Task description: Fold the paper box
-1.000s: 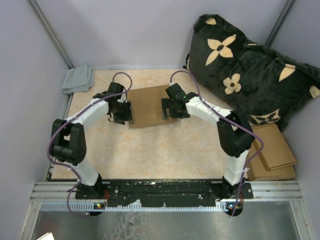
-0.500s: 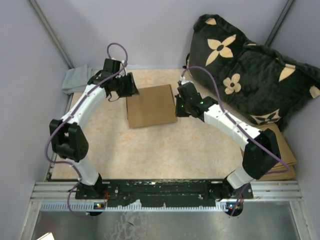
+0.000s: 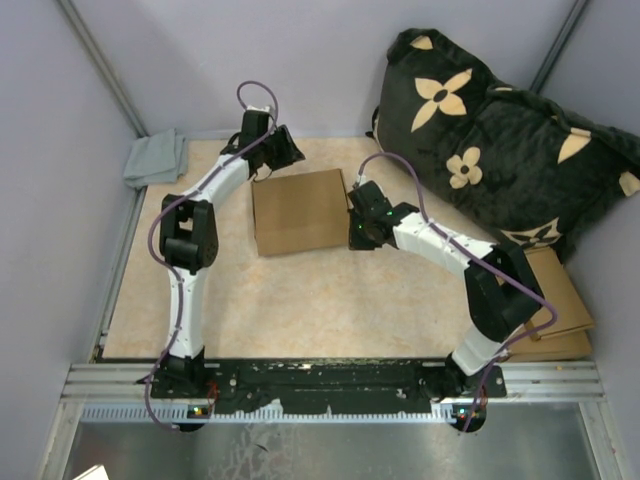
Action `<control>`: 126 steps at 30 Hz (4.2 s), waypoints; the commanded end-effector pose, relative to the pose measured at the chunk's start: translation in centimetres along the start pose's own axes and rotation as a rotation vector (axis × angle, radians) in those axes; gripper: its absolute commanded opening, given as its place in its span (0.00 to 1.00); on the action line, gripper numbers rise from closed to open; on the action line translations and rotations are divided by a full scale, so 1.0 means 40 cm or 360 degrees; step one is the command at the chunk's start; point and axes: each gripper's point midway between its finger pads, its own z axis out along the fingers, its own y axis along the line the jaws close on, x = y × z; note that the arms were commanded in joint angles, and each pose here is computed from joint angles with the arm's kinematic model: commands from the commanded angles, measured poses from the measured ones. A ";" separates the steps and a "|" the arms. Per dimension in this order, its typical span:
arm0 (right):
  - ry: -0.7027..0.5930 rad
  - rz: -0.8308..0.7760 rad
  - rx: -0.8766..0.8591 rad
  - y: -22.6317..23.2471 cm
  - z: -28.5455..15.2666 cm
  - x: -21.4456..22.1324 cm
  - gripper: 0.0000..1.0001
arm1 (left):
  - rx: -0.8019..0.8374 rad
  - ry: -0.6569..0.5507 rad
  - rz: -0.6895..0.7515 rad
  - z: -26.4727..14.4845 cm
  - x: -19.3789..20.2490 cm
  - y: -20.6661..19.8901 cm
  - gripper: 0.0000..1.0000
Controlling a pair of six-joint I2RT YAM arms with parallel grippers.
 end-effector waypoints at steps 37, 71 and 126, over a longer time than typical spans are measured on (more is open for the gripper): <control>-0.0200 0.0073 -0.0201 0.121 0.277 -0.239 0.00 | 0.0619 0.0700 0.0139 0.049 0.354 -0.079 0.00; -0.0102 -0.0704 -0.0992 0.515 -0.053 0.172 0.00 | 0.0295 0.0813 -0.0011 -0.095 0.404 0.004 0.09; -0.0653 -0.1279 -0.0856 0.520 -0.139 0.250 0.00 | 0.0364 0.0933 -0.0091 -0.155 0.431 0.064 0.00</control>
